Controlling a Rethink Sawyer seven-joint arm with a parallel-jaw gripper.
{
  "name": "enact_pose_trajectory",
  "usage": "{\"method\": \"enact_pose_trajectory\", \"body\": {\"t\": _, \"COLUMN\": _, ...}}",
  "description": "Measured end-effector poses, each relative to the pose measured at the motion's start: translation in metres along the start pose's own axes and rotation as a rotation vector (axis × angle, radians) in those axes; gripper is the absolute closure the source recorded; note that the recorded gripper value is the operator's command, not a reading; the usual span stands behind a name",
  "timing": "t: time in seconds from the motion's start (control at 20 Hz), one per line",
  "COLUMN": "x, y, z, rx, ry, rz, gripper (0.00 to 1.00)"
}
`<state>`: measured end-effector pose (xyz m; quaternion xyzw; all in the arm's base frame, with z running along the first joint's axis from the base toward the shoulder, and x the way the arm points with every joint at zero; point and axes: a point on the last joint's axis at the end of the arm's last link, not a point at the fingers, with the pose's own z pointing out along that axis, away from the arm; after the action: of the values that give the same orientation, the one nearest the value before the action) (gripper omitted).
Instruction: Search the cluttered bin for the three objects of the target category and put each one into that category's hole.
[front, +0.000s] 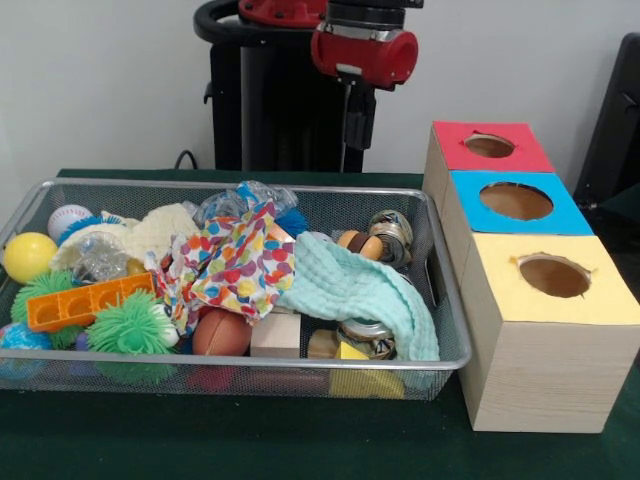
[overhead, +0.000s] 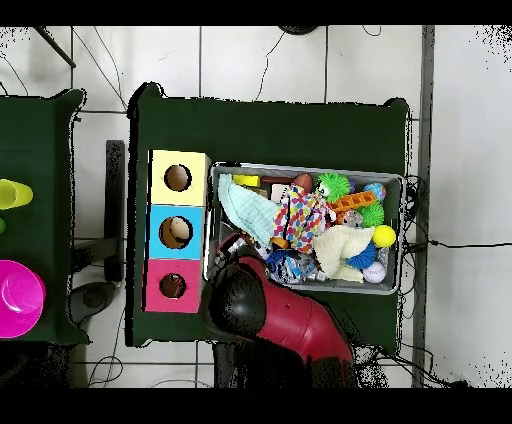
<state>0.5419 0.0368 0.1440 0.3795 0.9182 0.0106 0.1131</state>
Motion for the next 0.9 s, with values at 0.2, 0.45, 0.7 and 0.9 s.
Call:
{"method": "enact_pose_trajectory", "body": {"t": 0.2, "x": -0.003, "y": 0.012, "z": -0.001, "rx": -0.019, "ry": -0.016, "rz": -0.043, "gripper": 1.0}}
{"method": "enact_pose_trajectory", "body": {"t": 0.45, "x": 0.002, "y": 0.021, "z": 0.0, "rx": -0.034, "ry": -0.014, "rz": -0.083, "gripper": 0.0}}
{"method": "enact_pose_trajectory", "body": {"t": 0.7, "x": 0.008, "y": 0.026, "z": 0.003, "rx": -0.04, "ry": -0.004, "rz": -0.106, "gripper": 0.0}}
{"method": "enact_pose_trajectory", "body": {"t": 0.9, "x": 0.008, "y": 0.024, "z": 0.007, "rx": -0.035, "ry": -0.005, "rz": -0.122, "gripper": 0.0}}
